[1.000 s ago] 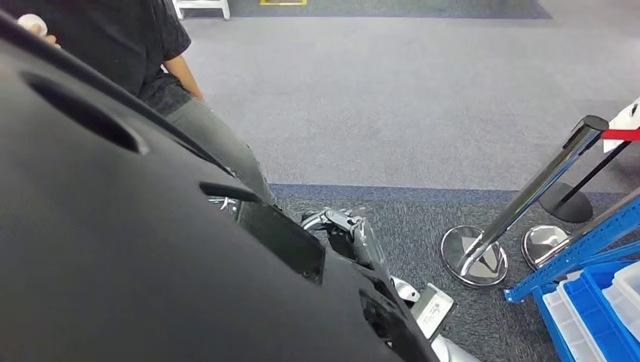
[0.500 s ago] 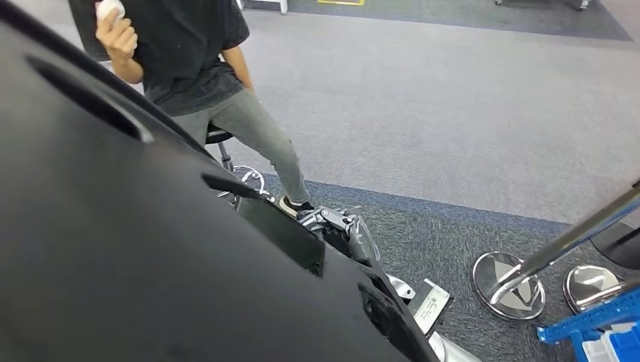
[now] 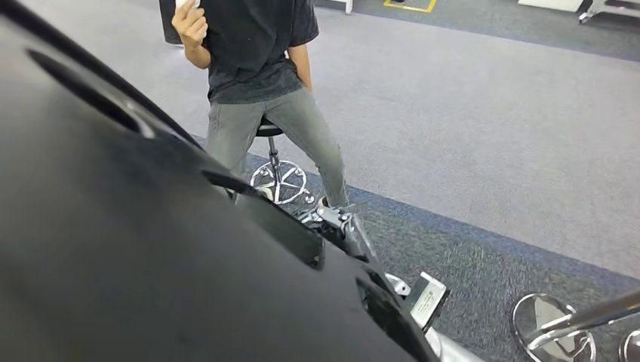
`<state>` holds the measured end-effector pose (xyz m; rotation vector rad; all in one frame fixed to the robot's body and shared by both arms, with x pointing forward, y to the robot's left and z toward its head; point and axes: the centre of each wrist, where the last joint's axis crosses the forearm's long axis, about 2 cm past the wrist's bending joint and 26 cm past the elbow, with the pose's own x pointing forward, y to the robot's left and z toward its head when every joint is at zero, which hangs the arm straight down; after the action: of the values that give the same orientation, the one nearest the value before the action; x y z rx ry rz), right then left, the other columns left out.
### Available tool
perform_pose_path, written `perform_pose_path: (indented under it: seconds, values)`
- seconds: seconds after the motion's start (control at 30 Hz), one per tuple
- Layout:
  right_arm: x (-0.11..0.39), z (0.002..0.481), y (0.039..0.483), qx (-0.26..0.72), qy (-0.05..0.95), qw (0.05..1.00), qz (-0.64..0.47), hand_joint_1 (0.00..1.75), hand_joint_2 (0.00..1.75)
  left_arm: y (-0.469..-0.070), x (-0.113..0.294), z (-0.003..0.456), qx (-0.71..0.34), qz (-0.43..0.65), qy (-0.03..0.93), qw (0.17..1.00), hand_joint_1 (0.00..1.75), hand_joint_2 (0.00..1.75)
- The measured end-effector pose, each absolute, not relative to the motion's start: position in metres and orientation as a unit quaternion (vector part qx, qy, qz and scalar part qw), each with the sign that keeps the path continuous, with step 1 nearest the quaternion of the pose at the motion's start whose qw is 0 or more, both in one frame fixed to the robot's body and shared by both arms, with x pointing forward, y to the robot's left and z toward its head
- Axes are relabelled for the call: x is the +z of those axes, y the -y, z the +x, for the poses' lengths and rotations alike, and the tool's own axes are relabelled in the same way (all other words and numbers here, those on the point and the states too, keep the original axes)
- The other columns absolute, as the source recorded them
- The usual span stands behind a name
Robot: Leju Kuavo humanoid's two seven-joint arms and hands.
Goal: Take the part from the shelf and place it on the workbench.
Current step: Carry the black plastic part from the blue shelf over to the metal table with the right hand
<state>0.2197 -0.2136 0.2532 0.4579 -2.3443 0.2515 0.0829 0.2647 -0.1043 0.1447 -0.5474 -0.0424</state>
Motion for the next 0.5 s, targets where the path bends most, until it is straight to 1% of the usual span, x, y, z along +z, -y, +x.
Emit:
perform_pose_path:
  seconds: [0.5]
  values:
    - [0.2520, 0.2186, 0.2134, 0.093, 0.910, 0.363, 0.177, 1.75, 1.75, -0.2627, -0.1046, 0.0815, -0.026, 0.057, 0.262, 0.963, 0.00, 1.75]
